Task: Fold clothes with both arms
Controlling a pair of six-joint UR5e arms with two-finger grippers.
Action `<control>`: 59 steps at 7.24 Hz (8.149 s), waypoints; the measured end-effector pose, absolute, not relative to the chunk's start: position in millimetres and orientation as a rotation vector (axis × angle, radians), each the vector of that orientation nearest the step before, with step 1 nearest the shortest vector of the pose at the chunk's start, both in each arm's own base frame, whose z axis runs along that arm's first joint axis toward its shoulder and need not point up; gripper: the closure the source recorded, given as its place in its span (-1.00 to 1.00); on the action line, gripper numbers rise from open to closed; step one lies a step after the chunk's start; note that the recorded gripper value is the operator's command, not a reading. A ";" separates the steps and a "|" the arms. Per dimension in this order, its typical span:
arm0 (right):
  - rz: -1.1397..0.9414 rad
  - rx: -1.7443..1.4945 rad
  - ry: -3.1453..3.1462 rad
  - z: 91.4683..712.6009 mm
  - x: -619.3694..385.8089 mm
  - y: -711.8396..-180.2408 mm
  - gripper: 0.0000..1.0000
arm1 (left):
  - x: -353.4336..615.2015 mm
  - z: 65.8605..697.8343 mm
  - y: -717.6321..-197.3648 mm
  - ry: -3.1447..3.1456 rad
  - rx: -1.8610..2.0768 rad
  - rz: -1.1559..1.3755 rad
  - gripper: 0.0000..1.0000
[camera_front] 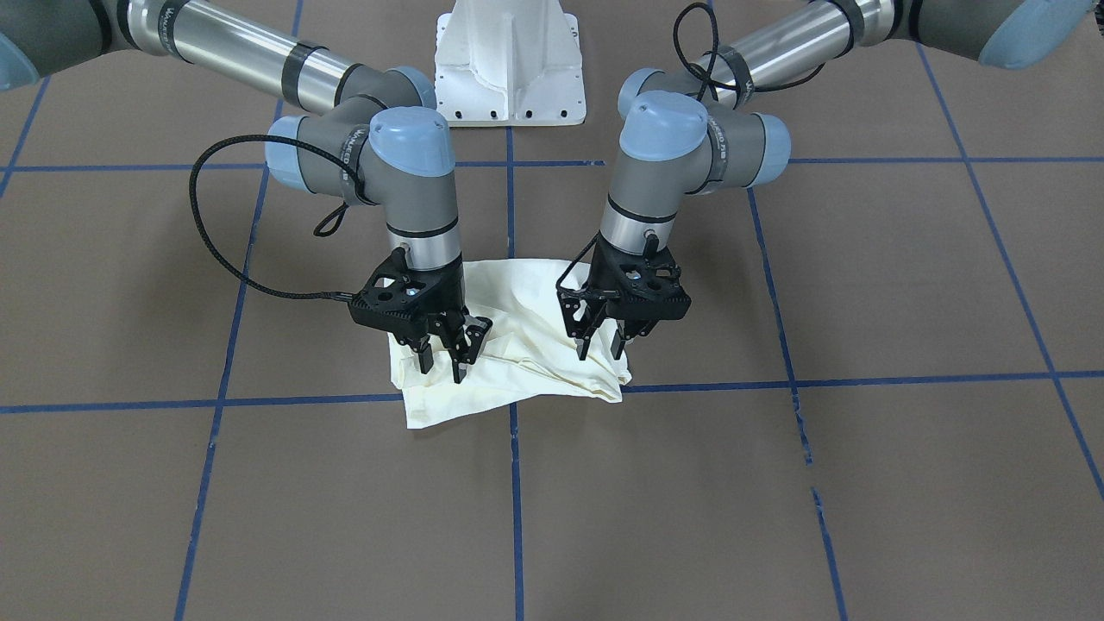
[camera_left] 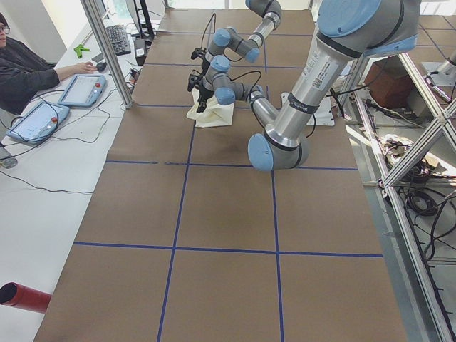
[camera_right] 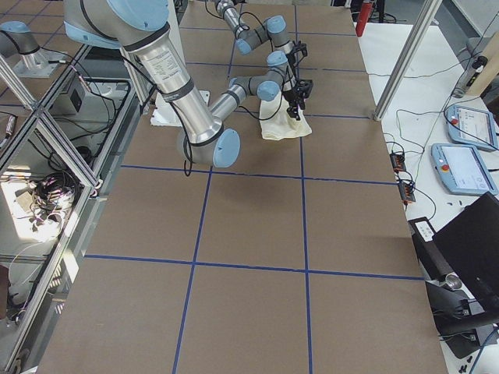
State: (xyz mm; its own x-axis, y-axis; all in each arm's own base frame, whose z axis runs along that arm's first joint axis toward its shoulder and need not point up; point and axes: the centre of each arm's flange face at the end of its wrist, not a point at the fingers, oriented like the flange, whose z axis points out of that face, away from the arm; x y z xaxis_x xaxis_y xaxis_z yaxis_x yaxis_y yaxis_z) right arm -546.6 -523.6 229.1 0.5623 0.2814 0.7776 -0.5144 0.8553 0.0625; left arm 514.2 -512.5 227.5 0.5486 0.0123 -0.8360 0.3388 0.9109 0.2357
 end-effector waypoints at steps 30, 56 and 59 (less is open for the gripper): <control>0.288 0.296 -0.779 262.6 -476.0 -614.3 -1.00 | 528.0 327.5 -381.0 1.297 0.330 -0.069 -0.33; 0.285 0.293 -0.776 266.6 -475.4 -613.5 -1.00 | 547.9 313.4 -394.8 1.350 0.227 -0.102 -1.00; 0.277 0.279 -0.788 265.4 -462.8 -620.2 -1.00 | 522.2 293.3 -414.0 1.354 0.260 -0.114 -1.00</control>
State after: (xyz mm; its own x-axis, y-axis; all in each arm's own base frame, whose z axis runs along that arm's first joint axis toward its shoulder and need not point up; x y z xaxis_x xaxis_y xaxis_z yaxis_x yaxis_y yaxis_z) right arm -462.8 -620.2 265.4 0.6729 0.1396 0.7265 -0.3455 0.9276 0.1418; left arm 522.2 -414.0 293.3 0.2147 0.0686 -0.9743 0.2306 0.9658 0.1188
